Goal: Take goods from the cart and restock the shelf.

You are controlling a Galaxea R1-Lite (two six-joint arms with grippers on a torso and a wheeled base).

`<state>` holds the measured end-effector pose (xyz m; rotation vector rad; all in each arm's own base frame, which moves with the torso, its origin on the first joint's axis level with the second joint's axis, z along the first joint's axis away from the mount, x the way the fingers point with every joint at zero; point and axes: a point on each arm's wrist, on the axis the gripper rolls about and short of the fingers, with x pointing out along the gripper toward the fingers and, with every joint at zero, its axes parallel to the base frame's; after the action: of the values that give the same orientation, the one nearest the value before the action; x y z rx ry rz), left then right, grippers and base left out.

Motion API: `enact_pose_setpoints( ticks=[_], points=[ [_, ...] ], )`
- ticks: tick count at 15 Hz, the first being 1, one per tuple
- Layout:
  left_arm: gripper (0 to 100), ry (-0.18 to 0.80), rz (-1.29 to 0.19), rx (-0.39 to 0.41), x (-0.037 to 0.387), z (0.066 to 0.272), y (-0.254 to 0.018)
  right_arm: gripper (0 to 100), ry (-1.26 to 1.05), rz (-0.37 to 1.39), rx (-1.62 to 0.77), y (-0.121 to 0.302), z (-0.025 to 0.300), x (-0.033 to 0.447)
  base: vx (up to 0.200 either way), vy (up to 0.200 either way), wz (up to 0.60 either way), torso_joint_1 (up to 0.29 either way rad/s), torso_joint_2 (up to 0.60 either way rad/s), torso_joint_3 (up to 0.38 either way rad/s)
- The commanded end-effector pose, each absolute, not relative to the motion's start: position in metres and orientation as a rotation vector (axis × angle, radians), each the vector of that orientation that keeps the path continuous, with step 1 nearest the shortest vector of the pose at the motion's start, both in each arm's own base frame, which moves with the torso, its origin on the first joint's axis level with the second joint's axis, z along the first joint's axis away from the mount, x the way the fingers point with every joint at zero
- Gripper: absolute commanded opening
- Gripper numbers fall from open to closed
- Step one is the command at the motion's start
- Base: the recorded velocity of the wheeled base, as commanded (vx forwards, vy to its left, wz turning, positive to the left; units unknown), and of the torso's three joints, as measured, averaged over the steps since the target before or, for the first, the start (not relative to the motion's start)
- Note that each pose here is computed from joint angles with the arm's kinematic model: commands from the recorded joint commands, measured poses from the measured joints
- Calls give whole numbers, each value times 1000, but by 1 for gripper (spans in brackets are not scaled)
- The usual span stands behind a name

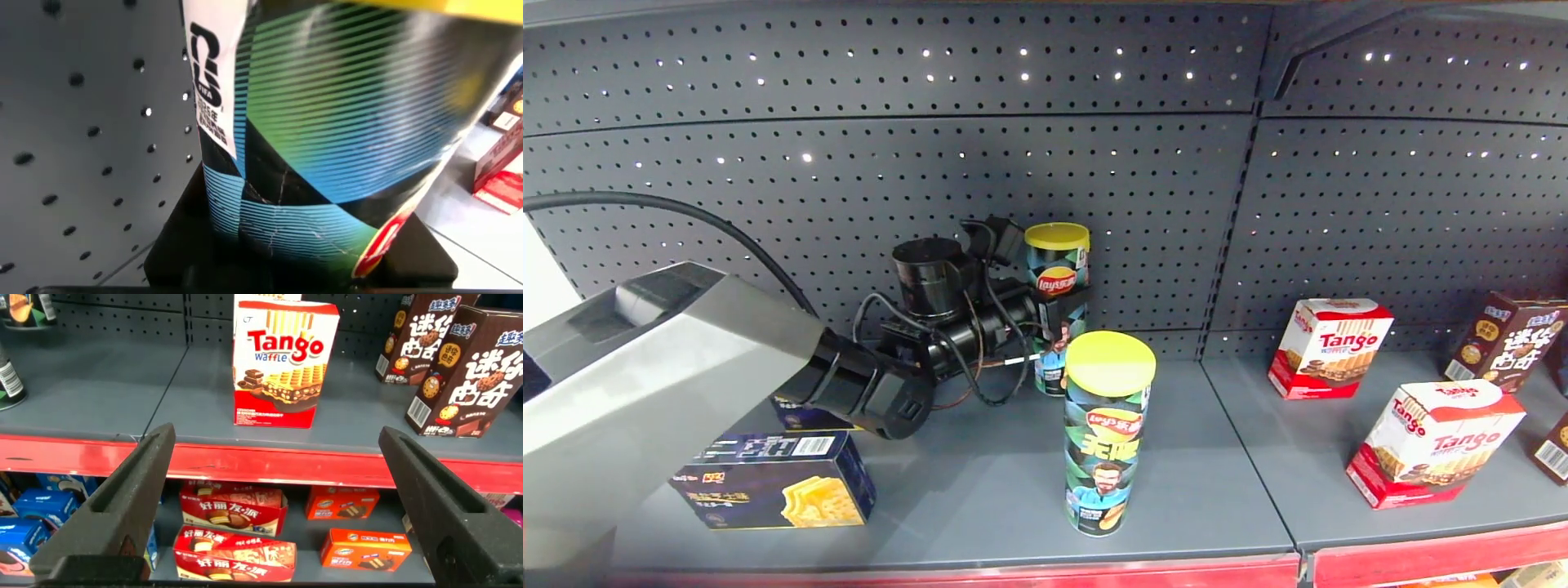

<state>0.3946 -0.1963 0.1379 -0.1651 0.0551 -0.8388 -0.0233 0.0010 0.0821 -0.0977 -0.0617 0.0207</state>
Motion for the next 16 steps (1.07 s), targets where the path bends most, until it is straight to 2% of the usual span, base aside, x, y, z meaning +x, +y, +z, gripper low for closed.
enact_pose_setpoints(
  ticks=[1, 16],
  points=[
    [0, 62, -838, -165, 397, 130, -198, 100, -61, 22, -98, 1, 82, -23, 0, 0, 0, 0, 0, 0],
    [0, 57, -830, -145, 406, 106, -197, 100, -61, 22, -98, 1, 82, -23, 0, 0, 0, 0, 0, 0]
  ],
)
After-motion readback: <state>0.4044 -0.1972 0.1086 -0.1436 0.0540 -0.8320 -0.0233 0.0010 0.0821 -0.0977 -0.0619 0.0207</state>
